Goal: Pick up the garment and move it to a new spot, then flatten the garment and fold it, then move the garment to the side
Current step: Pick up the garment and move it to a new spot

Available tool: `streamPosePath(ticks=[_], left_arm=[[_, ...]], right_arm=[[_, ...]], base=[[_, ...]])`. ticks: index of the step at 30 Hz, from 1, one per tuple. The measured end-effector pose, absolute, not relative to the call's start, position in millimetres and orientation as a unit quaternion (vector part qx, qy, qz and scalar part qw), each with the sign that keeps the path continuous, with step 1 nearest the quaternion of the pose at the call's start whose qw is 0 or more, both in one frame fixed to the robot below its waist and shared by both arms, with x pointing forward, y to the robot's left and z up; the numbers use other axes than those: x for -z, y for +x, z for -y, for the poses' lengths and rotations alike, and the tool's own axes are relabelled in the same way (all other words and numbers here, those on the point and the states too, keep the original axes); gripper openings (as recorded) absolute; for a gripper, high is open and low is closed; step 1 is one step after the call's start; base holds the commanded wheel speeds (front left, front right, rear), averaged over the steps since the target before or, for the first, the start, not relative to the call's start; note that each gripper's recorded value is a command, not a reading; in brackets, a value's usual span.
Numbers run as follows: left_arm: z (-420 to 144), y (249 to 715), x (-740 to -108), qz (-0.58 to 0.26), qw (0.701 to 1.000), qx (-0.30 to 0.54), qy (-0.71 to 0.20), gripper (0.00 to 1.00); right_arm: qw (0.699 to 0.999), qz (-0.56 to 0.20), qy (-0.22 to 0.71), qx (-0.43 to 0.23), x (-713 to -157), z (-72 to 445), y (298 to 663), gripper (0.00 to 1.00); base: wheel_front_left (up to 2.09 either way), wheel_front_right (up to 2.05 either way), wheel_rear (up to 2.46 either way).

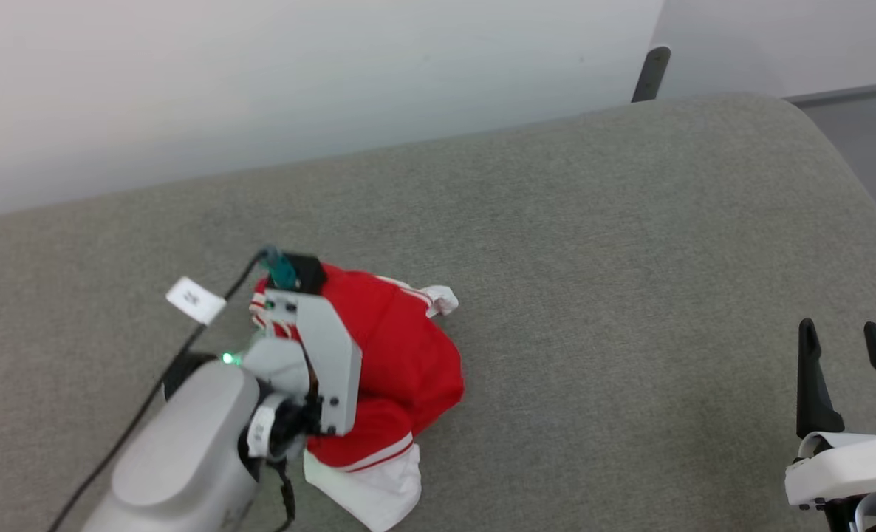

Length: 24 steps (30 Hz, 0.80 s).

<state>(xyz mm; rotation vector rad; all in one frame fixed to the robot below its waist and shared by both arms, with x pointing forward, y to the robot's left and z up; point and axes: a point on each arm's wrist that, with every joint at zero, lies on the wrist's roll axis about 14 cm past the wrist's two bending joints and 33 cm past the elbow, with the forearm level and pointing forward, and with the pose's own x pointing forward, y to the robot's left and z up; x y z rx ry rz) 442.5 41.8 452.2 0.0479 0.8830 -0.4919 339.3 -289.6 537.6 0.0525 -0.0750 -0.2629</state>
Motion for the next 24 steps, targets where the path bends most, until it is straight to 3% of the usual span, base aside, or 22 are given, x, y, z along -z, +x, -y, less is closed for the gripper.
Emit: streamPosePath(ticks=[8, 9, 11, 12, 13, 18, 24], left_arm=[[-46, 420, -409, -0.484, 0.844, 0.228, 0.023, 0.00], [-45, 418, -408, -0.488, 0.842, 0.230, 0.019, 0.09], [-43, 414, -406, -0.493, 0.838, 0.234, 0.012, 0.38], [-42, 412, -405, -0.493, 0.836, 0.241, 0.017, 0.64], [-42, 410, -406, -0.492, 0.835, 0.246, 0.017, 1.00], [-40, 407, -417, -0.484, 0.837, 0.257, 0.006, 1.00], [-45, 412, -452, -0.430, 0.862, 0.268, -0.001, 1.00]], right_arm=[[0.991, 0.033, 0.030, 0.129, -533, 288, 337, 1.00], [0.991, 0.034, 0.031, 0.128, -534, 287, 337, 1.00], [0.991, 0.036, 0.033, 0.122, -535, 284, 338, 1.00], [0.992, 0.036, 0.034, 0.120, -535, 282, 339, 1.00], [0.992, 0.036, 0.035, 0.118, -535, 281, 339, 1.00], [0.993, 0.043, 0.034, 0.103, -541, 272, 341, 1.00], [0.995, 0.046, 0.033, 0.085, -547, 260, 339, 1.00]], base=[[0.00, 0.00, 0.00], [0.00, 0.00, 0.00], [0.00, 0.00, 0.00], [0.00, 0.00, 0.00], [0.00, 0.00, 0.00], [0.00, 0.00, 0.00], [0.00, 0.00, 0.00]])
